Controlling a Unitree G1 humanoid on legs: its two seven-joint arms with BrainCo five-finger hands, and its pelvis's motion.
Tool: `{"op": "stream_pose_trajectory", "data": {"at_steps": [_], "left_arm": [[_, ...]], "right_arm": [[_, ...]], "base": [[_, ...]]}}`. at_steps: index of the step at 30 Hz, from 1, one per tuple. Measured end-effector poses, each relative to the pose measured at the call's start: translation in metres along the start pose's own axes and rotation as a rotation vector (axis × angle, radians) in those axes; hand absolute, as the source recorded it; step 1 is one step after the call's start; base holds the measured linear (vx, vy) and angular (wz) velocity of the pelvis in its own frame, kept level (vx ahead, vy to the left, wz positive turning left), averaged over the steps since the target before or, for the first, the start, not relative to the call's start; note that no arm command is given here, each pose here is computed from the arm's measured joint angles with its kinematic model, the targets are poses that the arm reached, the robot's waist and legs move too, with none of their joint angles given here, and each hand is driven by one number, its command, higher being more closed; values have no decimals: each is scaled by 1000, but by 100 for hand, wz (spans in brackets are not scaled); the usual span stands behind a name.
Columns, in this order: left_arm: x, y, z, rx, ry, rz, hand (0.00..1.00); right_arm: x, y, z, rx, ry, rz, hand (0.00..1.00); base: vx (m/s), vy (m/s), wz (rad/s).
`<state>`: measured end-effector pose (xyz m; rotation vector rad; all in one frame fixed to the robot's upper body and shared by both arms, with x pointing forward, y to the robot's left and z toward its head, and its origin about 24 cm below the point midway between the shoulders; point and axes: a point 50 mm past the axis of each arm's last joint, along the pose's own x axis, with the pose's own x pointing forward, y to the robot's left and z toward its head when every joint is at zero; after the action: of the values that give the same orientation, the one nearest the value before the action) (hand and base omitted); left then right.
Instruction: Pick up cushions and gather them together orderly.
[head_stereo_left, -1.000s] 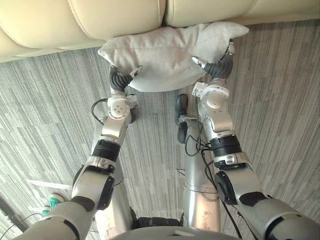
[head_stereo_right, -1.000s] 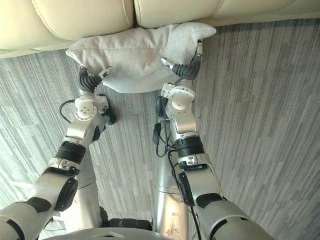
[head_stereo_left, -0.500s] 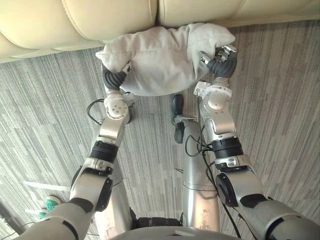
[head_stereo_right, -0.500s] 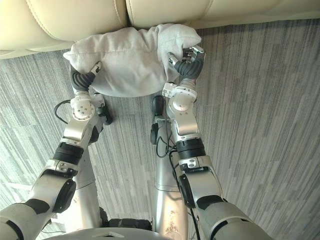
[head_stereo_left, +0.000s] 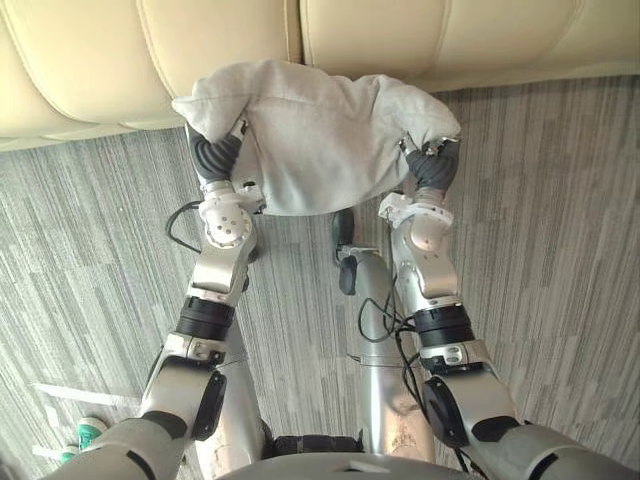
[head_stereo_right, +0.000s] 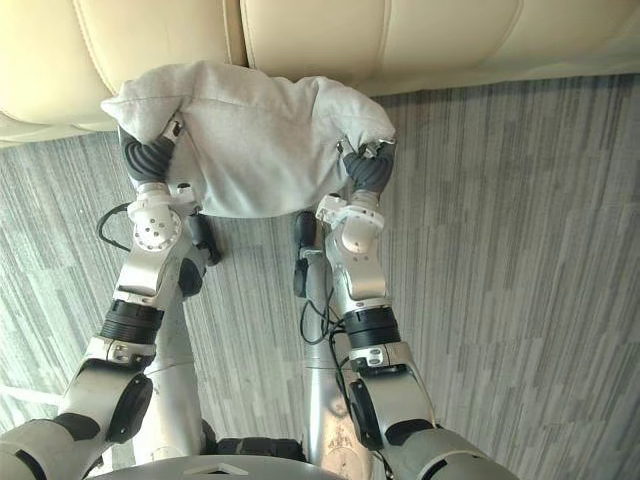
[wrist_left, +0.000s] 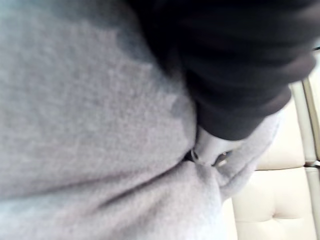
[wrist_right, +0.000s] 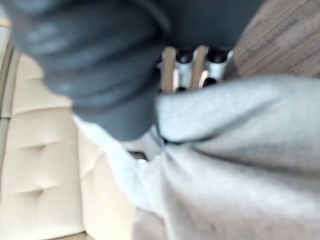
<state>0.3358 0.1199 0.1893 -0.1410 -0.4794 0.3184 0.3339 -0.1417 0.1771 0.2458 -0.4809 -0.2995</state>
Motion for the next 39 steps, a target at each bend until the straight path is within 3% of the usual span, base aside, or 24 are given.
{"op": "stream_pose_trajectory", "data": {"at_steps": [9, 20, 25, 39], "left_arm": [[-58, 11, -24, 3, 94, -71, 100], [-142, 77, -46, 96, 286, -69, 100], [-163, 95, -54, 154, 370, -69, 100], [-178, 101, -65, 165, 452, -102, 100]], "right_arm": [[-60, -36, -32, -11, 135, -52, 100], [-155, -71, -36, -86, 319, 66, 100], [-163, -74, -39, -126, 348, 111, 100], [-170, -81, -55, -178, 431, 102, 100]], "base": [[83, 26, 5], [168, 36, 5], [146, 54, -10], [-11, 55, 2]]}}
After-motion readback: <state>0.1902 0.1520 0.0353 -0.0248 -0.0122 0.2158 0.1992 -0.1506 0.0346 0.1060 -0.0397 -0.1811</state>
